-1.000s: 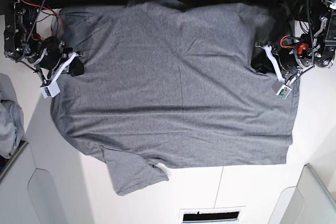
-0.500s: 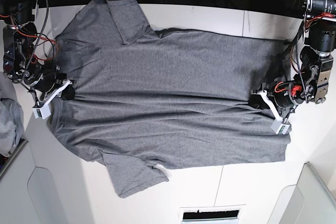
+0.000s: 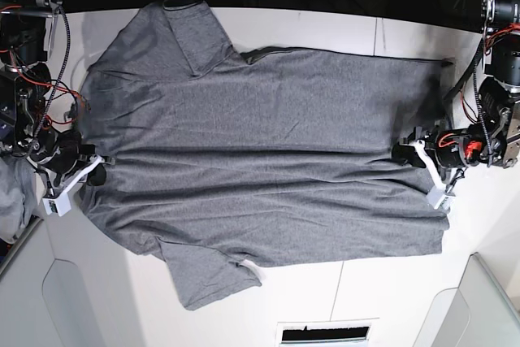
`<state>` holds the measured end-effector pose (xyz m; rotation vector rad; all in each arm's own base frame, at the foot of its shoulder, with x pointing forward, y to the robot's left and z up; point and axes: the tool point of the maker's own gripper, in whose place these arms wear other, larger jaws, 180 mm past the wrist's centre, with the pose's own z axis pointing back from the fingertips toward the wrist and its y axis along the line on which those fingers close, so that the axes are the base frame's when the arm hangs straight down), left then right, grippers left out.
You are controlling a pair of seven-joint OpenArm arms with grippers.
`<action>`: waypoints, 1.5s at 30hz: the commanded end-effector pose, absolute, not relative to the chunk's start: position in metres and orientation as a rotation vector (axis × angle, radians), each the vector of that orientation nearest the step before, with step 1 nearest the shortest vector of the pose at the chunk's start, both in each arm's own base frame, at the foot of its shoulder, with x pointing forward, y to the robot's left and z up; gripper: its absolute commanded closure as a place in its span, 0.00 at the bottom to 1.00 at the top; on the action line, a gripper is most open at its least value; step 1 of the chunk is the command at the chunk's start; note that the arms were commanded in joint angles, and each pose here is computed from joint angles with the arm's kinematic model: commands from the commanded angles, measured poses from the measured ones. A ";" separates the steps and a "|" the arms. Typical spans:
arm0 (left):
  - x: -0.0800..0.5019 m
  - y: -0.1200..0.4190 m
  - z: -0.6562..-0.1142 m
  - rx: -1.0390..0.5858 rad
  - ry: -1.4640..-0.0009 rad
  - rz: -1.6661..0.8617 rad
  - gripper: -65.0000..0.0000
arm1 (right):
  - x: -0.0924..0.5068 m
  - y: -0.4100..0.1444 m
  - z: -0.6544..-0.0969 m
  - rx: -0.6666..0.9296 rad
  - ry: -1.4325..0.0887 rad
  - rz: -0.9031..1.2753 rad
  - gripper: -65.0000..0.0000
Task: Layout the t-shirt on the table in an organized manner, then fold the t-shirt properly
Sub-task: 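Drag the hem corners with both grippers outward to smooth the shirt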
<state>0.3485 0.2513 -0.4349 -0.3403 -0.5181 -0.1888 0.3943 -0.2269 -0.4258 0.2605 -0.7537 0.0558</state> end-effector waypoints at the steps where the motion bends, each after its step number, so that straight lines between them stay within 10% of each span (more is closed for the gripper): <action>1: 0.370 0.259 -0.401 -0.343 -0.612 -0.210 0.65 | 0.408 -0.235 -0.401 0.258 -0.824 0.056 1.00; 21: 0.253 0.228 -0.449 -0.431 -0.451 -0.331 0.65 | 0.292 -0.201 -0.449 0.380 -0.618 0.100 1.00; 45: 0.257 0.304 -0.435 -0.243 -0.410 -0.362 0.65 | 0.353 -0.233 -0.447 0.308 -0.673 0.020 1.00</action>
